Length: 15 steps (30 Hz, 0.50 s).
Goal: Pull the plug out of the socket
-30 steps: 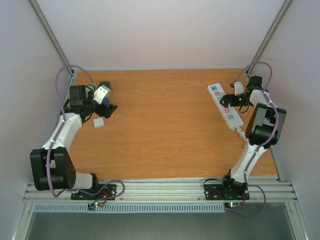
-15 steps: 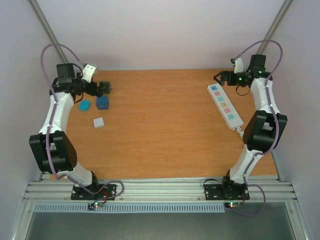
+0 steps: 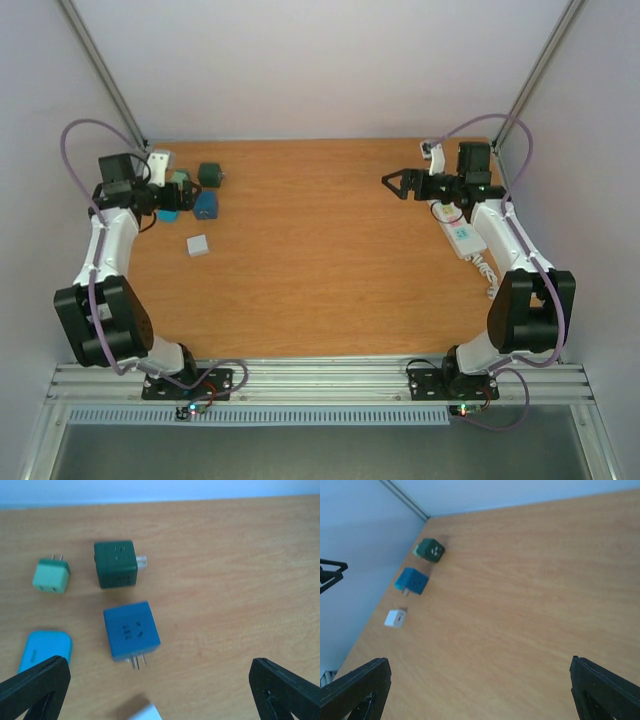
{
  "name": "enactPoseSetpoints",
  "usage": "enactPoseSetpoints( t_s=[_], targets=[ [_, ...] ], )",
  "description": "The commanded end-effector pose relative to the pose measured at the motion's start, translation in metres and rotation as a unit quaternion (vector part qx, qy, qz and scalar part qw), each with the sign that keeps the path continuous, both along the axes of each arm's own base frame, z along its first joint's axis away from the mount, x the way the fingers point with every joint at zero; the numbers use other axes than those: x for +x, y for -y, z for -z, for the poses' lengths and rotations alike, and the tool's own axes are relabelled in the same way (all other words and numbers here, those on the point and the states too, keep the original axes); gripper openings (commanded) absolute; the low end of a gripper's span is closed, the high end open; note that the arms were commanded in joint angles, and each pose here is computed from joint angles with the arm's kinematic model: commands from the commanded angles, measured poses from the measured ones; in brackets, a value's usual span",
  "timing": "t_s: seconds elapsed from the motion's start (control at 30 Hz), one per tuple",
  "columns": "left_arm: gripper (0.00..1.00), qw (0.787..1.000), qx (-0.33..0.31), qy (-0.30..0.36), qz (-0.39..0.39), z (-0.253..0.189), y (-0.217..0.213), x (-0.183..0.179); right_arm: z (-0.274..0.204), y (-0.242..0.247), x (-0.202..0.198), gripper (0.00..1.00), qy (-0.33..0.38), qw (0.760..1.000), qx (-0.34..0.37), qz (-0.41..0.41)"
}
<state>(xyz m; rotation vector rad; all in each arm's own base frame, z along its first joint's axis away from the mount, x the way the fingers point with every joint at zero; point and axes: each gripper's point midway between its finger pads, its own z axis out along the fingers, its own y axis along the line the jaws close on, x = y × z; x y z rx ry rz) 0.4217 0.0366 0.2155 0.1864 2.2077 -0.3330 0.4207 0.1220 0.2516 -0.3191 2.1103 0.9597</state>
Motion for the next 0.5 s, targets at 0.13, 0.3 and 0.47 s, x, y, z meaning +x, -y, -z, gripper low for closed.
enactPoseSetpoints(
  t_s=[0.13,0.3,0.47],
  targets=[
    [1.0,1.0,-0.005,0.007,-0.014,0.022,0.007,-0.028,0.034,-0.001,-0.032,0.99,-0.011,1.0,-0.004,0.001],
    [1.0,1.0,-0.021,-0.002,-0.016,0.032,0.012,-0.032,0.038,0.0,-0.036,0.98,-0.007,1.0,-0.006,0.005],
    [1.0,0.999,-0.025,-0.002,-0.021,0.031,0.011,-0.032,0.031,0.0,-0.037,0.98,0.001,1.0,-0.001,0.005]
  ],
)
